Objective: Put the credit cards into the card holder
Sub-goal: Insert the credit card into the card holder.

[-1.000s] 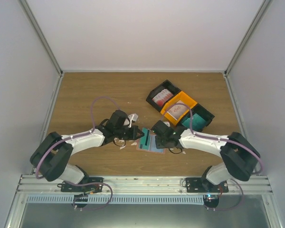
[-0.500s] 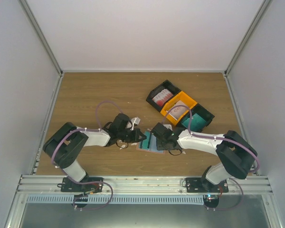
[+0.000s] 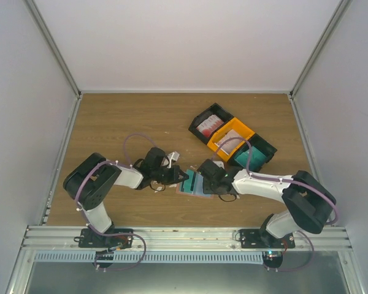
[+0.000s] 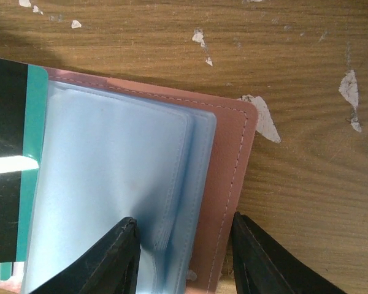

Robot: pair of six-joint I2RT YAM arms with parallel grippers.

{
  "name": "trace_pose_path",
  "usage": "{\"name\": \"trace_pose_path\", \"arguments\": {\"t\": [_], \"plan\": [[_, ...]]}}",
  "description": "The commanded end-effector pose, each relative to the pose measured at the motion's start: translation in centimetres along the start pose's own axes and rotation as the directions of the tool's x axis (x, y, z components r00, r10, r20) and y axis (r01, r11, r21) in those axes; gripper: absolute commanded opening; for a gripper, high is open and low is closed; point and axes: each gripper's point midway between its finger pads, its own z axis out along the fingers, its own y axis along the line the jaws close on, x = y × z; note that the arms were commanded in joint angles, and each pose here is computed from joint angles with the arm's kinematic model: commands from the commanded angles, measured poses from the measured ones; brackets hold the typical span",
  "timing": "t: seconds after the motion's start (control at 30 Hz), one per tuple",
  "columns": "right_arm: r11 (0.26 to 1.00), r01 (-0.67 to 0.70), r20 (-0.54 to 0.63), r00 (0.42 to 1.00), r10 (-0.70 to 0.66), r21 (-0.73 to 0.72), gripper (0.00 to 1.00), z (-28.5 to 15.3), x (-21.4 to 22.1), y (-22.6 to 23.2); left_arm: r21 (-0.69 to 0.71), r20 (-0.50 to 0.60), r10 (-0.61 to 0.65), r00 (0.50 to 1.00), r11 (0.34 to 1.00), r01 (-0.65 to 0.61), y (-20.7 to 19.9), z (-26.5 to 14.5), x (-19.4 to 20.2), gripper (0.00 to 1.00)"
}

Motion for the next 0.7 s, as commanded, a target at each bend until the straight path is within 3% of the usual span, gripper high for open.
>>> {"name": "trace_pose_path", "arguments": {"t": [0.0, 0.23, 0.4, 0.67], "plan": [[0.999, -0.012, -0.089, 0.996, 0.017, 0.051, 0.41, 1.4, 2.8, -2.1, 0.045, -0.031, -0.038, 0.999, 0.998, 0.039, 0.1, 0.8, 1.2, 0.00], [0.999, -0.033, -0.092, 0.995, 0.035, 0.023, 0.38, 1.6, 3.0, -2.0, 0.088, -0.072, -0.110, 0.991, 0.989, 0.117, -0.4, 1.0, 1.9, 0.00], [0.999, -0.042, -0.092, 0.995, 0.045, 0.027, 0.36, 1.6, 3.2, -2.6, 0.111, -0.065, -0.100, 0.993, 0.988, 0.107, -1.6, 0.5, 1.3, 0.00], [0.998, -0.050, -0.089, 0.995, 0.053, 0.031, 0.36, 1.7, 3.2, -2.9, 0.008, 0.051, -0.057, 0.997, 0.998, 0.056, -1.1, -1.2, 0.0, 0.00]]}}
